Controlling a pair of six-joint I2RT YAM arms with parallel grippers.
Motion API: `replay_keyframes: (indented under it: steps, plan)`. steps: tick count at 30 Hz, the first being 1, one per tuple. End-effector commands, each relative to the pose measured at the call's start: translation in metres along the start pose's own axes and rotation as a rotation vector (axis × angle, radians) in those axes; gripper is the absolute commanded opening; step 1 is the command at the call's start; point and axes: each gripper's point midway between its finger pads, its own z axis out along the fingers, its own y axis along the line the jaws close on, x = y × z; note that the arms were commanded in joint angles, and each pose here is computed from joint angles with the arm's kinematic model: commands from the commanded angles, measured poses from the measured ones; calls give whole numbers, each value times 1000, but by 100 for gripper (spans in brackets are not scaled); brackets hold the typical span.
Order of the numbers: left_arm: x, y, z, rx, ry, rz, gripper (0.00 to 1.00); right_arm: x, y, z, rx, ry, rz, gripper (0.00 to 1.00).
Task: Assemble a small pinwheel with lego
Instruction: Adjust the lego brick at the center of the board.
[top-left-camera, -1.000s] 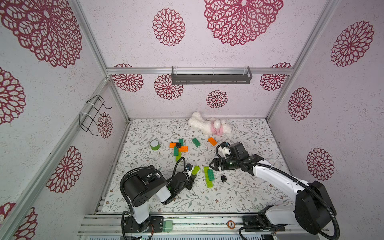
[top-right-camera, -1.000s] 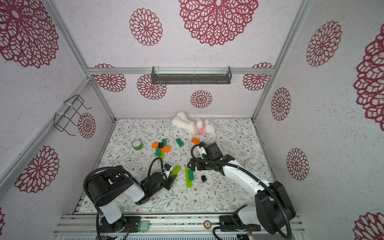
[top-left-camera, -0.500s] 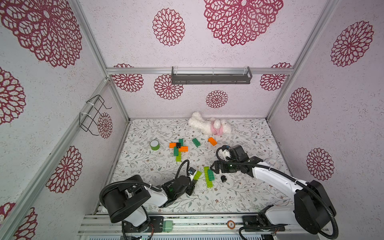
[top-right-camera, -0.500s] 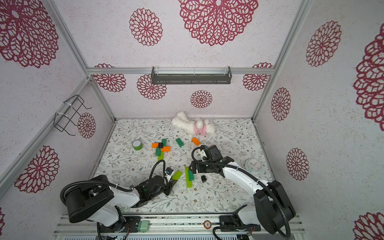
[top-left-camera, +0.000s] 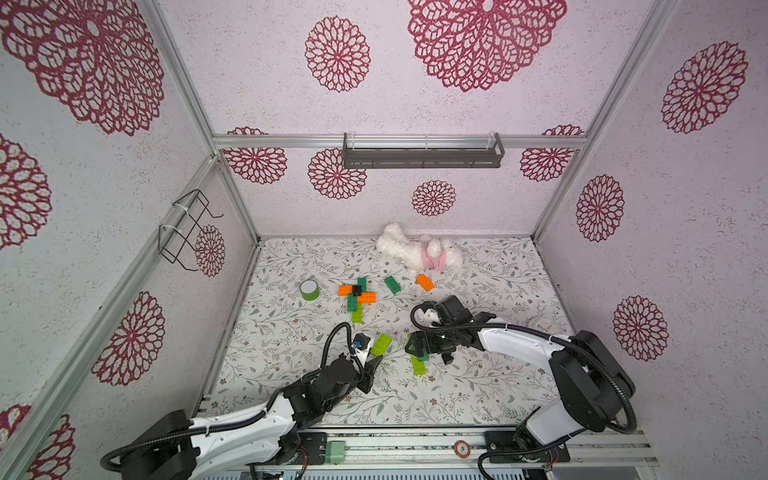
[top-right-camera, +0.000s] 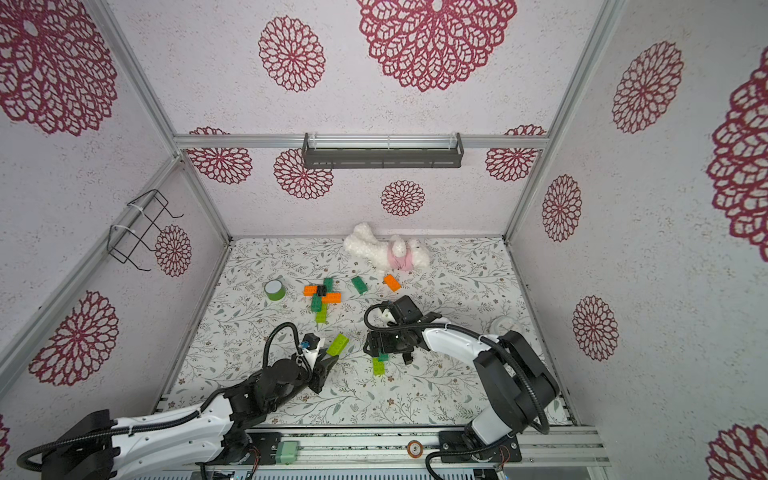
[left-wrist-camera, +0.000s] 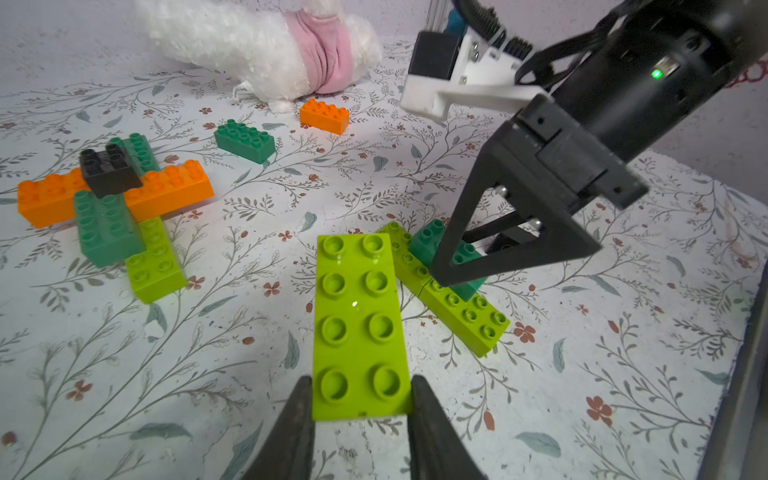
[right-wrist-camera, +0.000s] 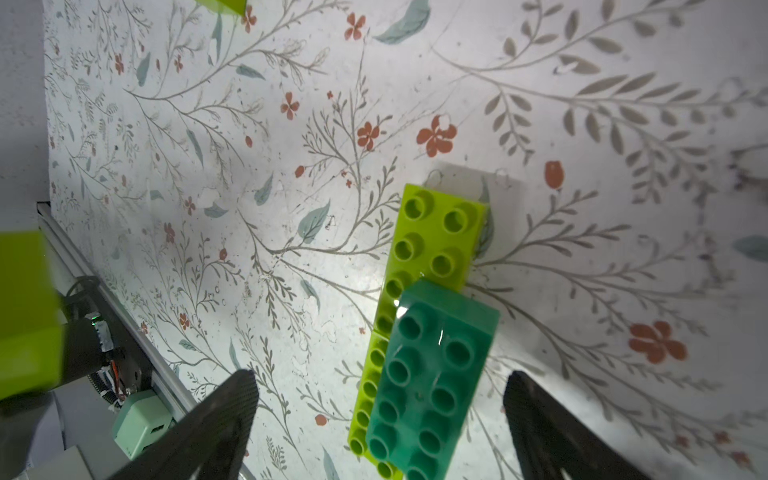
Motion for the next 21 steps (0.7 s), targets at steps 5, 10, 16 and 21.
replay_keyframes:
  steps: [5,10,16,21]
  plan:
    - [26,14,-10,-64,66,-55,29,-26,25,13,-119,-19,-1,96]
    - [39,3,4,-44,159,-20,30,-30,40,24,-179,15,-36,96]
    - [43,-16,20,-2,193,45,31,-39,33,19,-123,-25,-48,99]
    - [36,-31,33,-12,169,129,31,-49,24,0,-107,-81,-13,99]
